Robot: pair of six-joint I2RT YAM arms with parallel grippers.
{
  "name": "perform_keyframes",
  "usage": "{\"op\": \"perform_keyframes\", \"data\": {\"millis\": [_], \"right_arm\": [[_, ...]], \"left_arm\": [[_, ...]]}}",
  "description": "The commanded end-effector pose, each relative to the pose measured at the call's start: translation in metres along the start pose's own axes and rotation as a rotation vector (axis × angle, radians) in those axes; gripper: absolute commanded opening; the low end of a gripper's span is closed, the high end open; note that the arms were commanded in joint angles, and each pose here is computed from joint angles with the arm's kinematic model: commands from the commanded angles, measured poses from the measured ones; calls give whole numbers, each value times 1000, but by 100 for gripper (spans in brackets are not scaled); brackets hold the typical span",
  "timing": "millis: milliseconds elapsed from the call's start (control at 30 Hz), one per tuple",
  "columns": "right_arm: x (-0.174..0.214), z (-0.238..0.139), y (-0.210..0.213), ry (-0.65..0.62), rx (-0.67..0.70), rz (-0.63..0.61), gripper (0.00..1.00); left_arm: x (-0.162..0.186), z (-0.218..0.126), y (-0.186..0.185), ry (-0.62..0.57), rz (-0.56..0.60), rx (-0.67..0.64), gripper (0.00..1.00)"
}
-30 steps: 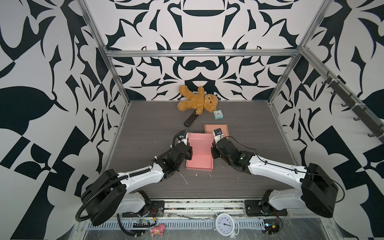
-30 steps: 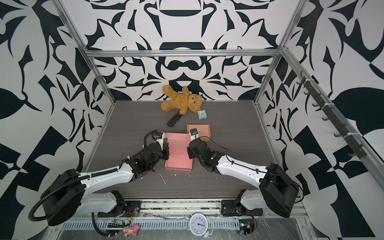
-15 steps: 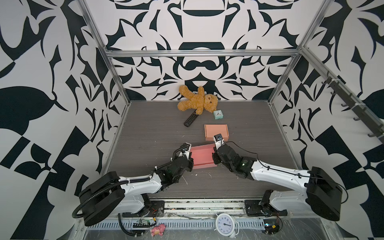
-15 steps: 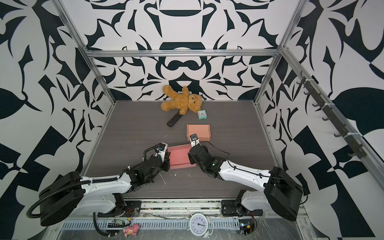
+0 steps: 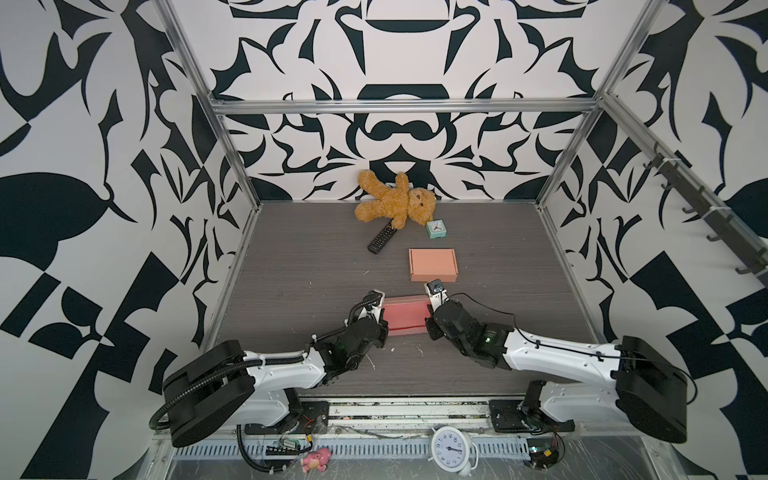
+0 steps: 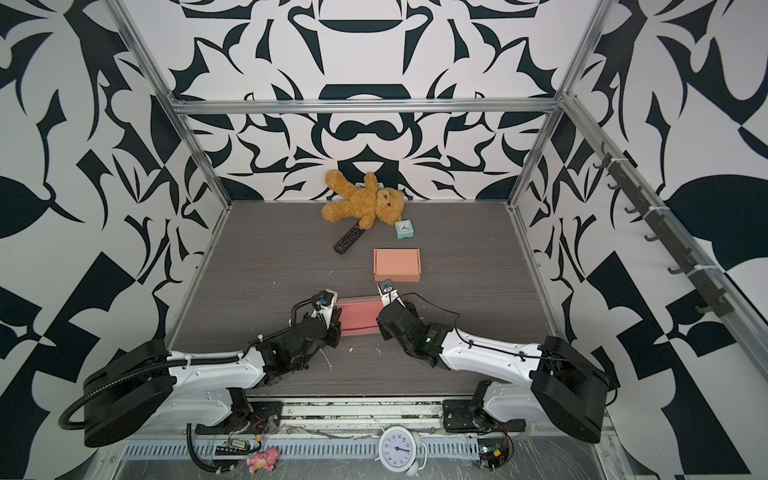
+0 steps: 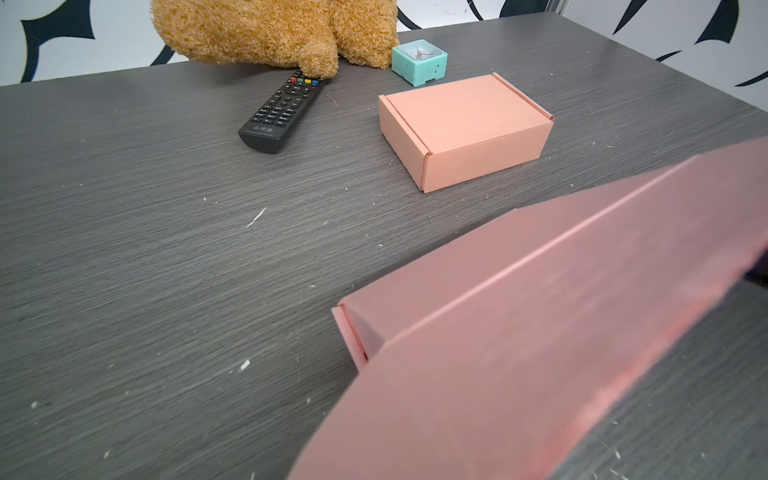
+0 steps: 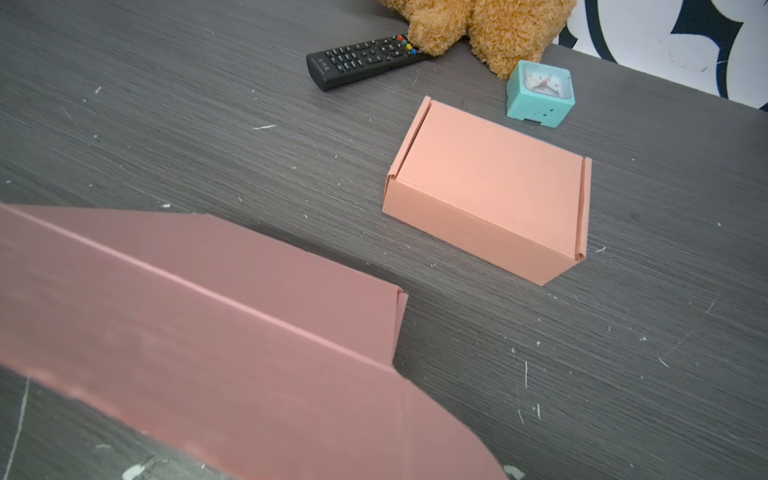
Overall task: Fold the paper box
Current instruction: 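Fold the pink lid down over the tray with the right gripper while left holds base, then open the right gripper and draw it back from the closed lid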
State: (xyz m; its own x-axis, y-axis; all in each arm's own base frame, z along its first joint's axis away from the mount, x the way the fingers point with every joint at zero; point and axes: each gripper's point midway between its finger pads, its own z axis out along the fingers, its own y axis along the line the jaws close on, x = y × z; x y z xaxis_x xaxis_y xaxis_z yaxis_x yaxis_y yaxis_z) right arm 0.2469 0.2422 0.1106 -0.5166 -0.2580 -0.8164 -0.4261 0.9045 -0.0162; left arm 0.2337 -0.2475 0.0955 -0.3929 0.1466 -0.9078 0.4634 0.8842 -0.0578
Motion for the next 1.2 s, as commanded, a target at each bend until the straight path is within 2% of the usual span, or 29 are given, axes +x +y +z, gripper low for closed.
{"op": "perform_keyframes", "data": {"millis": [0,200,533,733,1000,1167], "right_arm": [[-8,-7,7,-46,-38,26,13],[2,-8,2,-37,-30,26,17],[11,-9,-1,-29,-32,29,22],[23,-11,-6,-18,-33,41,33],[32,-19,5,-14,-135,29,58],[37,-23,19,42,-213,-38,61]], "left_arm": [[3,-2,-7,-9,-17,32,12],[20,0,-7,32,2,22,12],[28,2,-10,53,-2,21,12],[30,1,-9,59,-18,19,12],[32,6,-11,61,-30,16,12],[34,8,-14,65,-43,27,12]]}}
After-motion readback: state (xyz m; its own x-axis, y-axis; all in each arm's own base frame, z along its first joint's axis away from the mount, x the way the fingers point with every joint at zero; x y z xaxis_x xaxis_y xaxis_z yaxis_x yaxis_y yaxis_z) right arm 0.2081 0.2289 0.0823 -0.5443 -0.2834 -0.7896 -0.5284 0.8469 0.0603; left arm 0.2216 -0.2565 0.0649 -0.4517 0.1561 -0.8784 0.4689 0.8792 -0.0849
